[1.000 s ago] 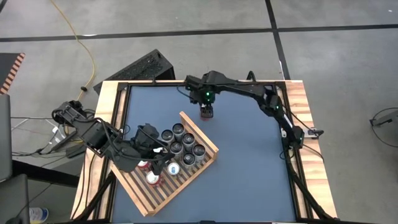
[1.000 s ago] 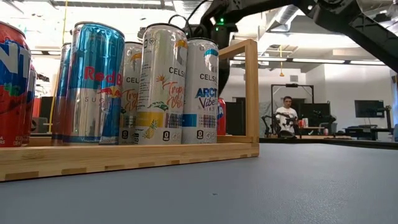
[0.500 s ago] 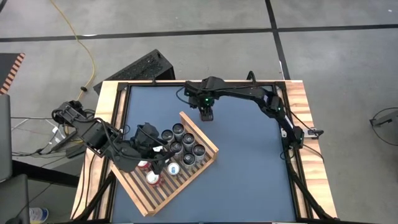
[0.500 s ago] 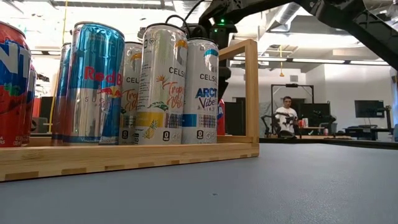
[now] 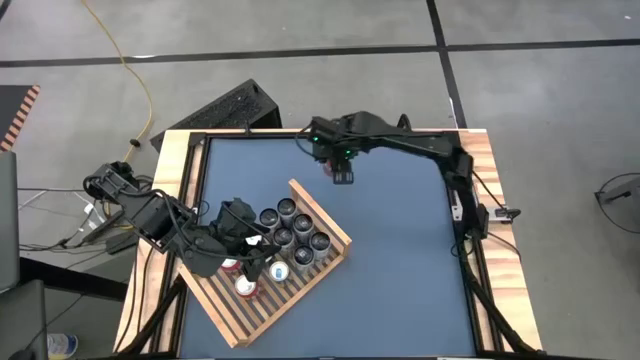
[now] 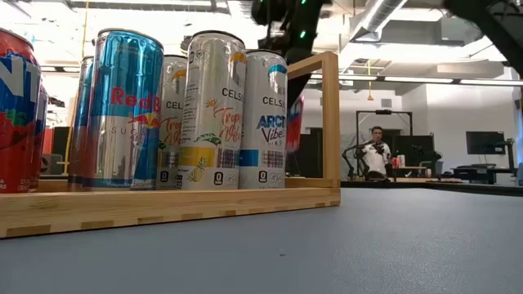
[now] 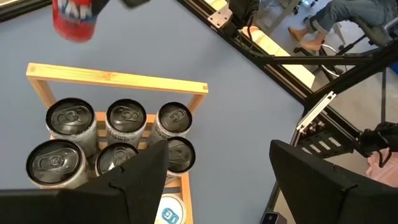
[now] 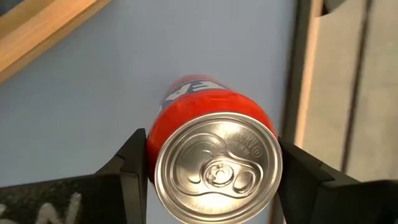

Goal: Place canned beverage on shelf
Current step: Put the red soda can on the shelf aligned with the other red soda cans

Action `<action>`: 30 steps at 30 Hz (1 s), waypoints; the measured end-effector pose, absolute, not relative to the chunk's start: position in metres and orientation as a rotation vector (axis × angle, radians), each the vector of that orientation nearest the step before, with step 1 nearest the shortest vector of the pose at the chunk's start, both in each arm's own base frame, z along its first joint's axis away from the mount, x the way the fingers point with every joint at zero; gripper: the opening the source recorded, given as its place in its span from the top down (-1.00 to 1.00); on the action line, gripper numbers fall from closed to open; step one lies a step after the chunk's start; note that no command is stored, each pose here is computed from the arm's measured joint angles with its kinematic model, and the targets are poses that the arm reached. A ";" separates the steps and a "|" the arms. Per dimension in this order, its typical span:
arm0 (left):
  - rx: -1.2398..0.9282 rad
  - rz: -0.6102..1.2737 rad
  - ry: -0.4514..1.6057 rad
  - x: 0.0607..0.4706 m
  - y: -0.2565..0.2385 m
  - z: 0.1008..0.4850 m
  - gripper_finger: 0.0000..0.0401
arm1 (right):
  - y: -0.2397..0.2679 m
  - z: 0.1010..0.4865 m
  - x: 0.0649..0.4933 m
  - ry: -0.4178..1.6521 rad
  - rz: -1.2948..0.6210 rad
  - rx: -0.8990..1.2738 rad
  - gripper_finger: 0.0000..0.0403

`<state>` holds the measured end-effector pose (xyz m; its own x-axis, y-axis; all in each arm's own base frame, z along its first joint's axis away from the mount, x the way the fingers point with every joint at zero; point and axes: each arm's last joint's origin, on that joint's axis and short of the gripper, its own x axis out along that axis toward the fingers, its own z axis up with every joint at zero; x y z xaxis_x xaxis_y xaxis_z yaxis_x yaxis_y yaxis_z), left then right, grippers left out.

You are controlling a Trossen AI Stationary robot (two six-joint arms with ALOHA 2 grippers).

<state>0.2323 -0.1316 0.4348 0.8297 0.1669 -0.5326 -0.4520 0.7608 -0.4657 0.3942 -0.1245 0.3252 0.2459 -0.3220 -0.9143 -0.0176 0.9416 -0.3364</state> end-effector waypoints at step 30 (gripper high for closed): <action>-0.485 0.363 0.564 0.228 -0.129 0.429 -0.32 | 0.173 0.407 0.322 0.851 0.289 -0.480 -0.08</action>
<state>0.2276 -0.1286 0.4289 0.7877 0.1934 -0.5849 -0.4518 0.8268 -0.3351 0.3216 0.1727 0.4073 0.6297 0.0545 -0.7750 -0.4292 0.8559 -0.2885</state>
